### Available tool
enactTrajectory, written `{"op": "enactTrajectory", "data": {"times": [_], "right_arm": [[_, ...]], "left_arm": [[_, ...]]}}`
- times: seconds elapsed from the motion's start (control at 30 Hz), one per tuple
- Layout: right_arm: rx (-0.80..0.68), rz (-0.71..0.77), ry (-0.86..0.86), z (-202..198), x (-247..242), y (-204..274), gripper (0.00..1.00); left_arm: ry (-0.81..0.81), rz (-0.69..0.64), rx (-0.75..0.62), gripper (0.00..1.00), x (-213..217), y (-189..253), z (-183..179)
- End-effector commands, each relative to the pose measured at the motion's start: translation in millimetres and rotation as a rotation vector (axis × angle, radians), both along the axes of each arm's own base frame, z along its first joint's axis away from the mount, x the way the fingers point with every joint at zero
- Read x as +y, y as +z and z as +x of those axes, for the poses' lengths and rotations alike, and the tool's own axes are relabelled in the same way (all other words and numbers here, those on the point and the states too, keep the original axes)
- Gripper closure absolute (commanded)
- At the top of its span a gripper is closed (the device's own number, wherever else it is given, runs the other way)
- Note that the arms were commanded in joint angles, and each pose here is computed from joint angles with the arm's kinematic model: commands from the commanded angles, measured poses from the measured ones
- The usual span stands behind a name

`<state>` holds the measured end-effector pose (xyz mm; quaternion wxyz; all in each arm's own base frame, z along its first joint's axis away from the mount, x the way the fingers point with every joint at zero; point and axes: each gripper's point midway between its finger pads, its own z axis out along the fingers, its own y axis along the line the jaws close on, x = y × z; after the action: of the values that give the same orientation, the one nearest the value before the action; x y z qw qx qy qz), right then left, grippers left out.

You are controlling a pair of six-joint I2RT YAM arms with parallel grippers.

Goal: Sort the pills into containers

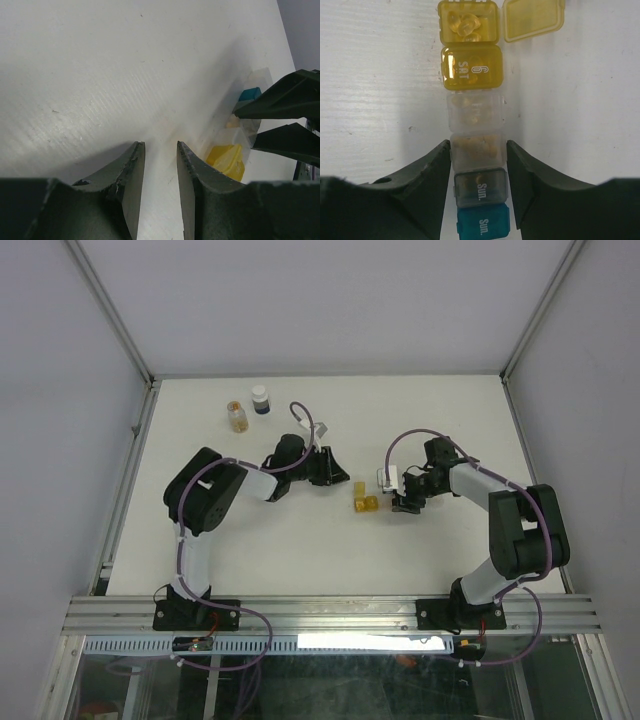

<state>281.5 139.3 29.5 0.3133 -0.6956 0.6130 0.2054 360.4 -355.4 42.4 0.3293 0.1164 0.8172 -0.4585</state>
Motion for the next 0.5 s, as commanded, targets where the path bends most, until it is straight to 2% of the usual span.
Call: {"op": "enactTrajectory", "data": {"times": [0.0, 0.47], "right_arm": [[-0.006, 0.006, 0.007, -1.5, 2.8, 0.2, 0.51], [0.011, 0.006, 0.006, -3.3, 3.8, -0.1, 0.55]], "left_arm": [[-0.062, -0.036, -0.048, 0.68, -22.7, 13.8, 1.7], [-0.180, -0.092, -0.075, 0.71, -45.6, 37.8, -34.0]]}}
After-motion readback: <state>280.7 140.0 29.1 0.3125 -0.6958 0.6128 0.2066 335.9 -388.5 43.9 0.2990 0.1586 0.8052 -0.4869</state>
